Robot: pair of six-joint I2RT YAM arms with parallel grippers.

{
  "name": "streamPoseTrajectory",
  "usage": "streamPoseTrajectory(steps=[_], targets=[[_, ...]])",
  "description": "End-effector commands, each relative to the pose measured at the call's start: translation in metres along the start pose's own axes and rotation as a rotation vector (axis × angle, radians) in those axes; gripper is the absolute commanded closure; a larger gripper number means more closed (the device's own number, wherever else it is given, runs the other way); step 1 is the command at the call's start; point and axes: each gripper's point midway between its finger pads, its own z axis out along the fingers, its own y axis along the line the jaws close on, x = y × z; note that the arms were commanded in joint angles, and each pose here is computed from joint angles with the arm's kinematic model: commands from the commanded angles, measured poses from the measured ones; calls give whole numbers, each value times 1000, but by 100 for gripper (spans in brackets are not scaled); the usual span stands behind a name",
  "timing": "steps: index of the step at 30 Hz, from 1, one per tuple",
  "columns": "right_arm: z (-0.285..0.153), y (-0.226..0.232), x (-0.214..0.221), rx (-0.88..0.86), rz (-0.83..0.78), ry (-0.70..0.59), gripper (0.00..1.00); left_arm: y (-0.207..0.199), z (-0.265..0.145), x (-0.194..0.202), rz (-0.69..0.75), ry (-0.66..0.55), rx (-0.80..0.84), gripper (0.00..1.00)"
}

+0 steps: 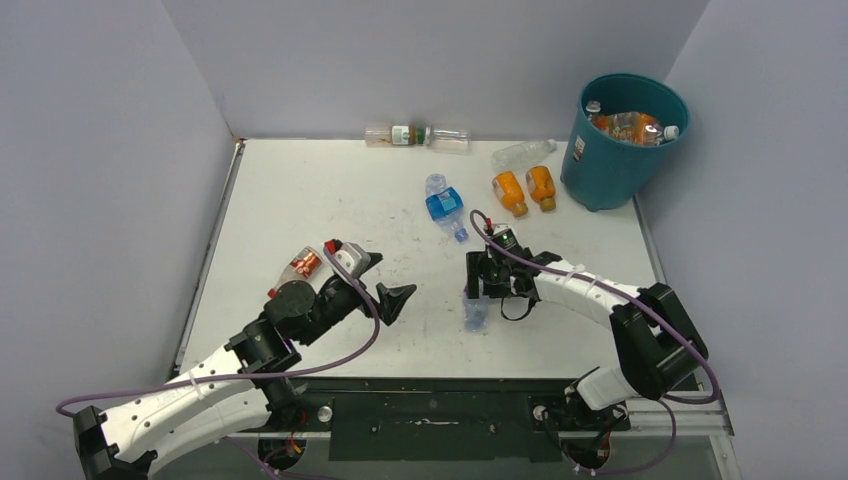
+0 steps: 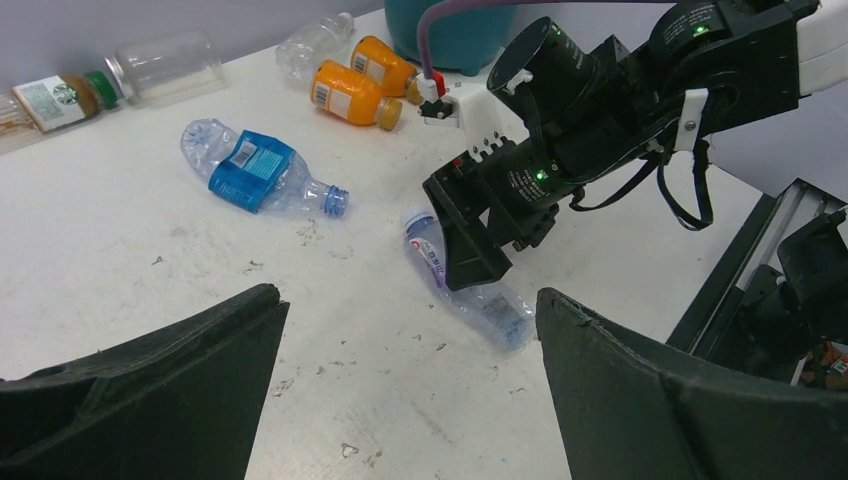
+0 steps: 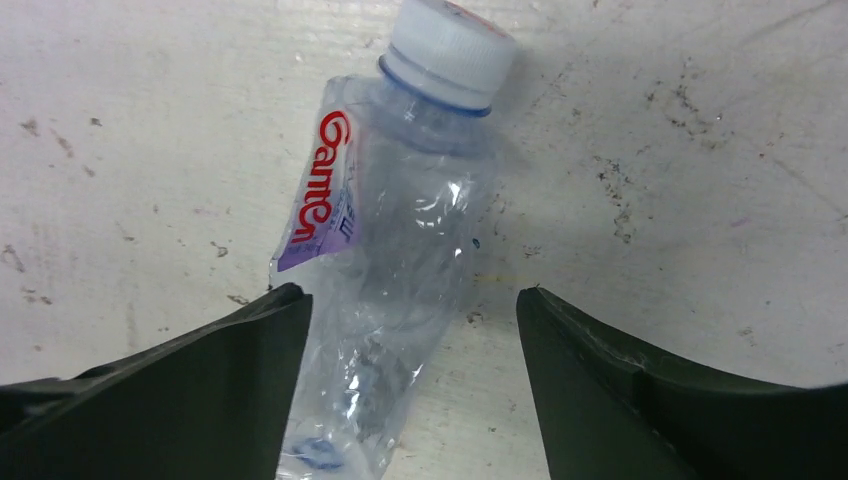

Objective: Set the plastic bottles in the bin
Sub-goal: Pick up the plastic bottle at the center of the board.

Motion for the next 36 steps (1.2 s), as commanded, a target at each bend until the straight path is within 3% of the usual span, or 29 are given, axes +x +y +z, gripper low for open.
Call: streamPoseTrajectory(steps=[1, 4, 9, 11, 14, 19, 26, 33, 36], targets=[[3, -1, 4, 42, -31, 11, 18, -9, -1, -28, -5, -63, 32, 4], [7, 4, 9, 27, -25, 15, 11, -9, -1, -27, -5, -60, 32, 4], [24, 6, 23, 0, 10, 33, 15, -9, -1, -28, -5, -61, 33, 4], [29, 8, 26, -16, 34, 24, 24, -10, -1, -27, -3, -58, 33, 4], [31, 10, 25, -35, 75, -7, 50, -10, -1, -26, -1, -56, 33, 4], [15, 16, 11, -83, 99, -105, 81, -11, 0, -23, 1, -48, 33, 4], [-78, 66, -48, -382, -7, -468, 94, -22, -2, -28, -26, -74, 90, 4], [-206, 134, -64, -862, -99, -810, 95, -48, -12, -39, -23, -104, 245, 4], [-236, 153, -59, -989, -120, -883, 95, -65, -17, -41, -18, -80, 338, 4]])
